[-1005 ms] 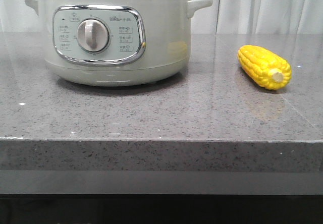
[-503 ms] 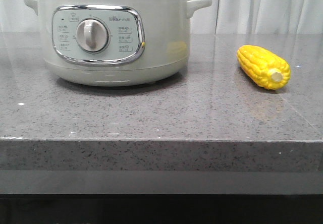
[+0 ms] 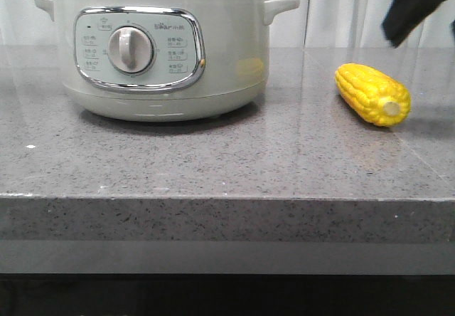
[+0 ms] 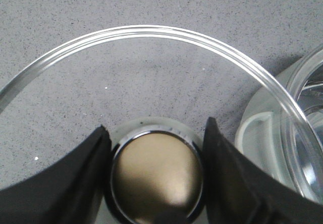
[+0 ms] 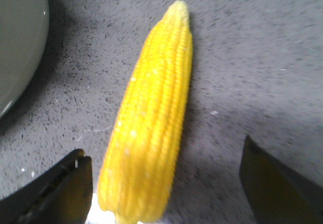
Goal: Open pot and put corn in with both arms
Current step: 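Lower the right gripper over the yellow corn cob and close on it, then lift the corn with the right gripper and carry it over the pot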
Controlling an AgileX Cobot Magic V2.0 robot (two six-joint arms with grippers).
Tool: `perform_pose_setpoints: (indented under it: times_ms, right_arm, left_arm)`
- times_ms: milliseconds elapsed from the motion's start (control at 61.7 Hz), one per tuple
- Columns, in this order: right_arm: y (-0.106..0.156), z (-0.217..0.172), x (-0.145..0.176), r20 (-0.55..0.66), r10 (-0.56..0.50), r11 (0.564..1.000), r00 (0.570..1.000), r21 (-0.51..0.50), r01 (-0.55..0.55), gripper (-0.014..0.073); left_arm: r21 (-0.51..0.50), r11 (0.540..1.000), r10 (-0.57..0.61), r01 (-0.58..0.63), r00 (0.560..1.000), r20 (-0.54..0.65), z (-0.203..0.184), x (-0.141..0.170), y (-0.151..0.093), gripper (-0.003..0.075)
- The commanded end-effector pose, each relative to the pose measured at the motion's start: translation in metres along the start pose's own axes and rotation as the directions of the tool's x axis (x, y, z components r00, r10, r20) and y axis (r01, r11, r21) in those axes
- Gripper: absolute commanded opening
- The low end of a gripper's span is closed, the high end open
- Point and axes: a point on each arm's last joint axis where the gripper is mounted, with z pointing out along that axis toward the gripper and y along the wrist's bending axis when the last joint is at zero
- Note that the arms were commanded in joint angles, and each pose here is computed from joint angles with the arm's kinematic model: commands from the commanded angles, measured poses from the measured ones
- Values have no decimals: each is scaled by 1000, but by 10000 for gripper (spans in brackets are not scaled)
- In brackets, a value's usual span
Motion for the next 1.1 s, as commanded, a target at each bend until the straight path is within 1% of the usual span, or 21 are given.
perform_pose_setpoints:
  times_ms: [0,243,422,584,681,811,924,989,1086]
  right_arm:
    - [7,-1,-27,51,21,999,998,-37,-20,610]
    - [8,38,-47,-47,36,998,998,-52,-38,610]
    - [5,64,-45,-119,41,998,992,-47,-47,610]
    - [4,74,-43,-148,42,998,988,-45,-49,595]
    - [4,74,-43,-145,40,998,989,-45,-47,536]
    - [4,74,-43,-143,40,998,989,-45,-47,395]
    - [4,74,-43,-144,40,998,989,-45,-47,304]
    - [4,73,-43,-142,41,998,989,-46,-48,275]
    - [4,71,-44,-135,40,998,990,-47,-47,265]
  left_arm:
    - [-8,1000,6,-5,980,198,-44,-15,-7,188]
    - [-8,1000,6,-5,980,198,-44,-15,-7,188]
    - [-8,1000,6,-5,980,200,-44,-15,-7,188]
    - [-9,1000,6,-5,980,201,-44,-15,-7,188]
    - [-9,1000,6,-5,980,201,-44,-15,-7,188]
    - [-9,1000,6,-5,980,201,-44,-15,-7,188]
    - [-9,1000,6,-5,979,202,-44,-15,-7,188]
    - [-9,1000,6,-5,979,203,-44,-15,-7,188]
    - [-9,1000,6,-5,979,203,-44,-15,-7,188]
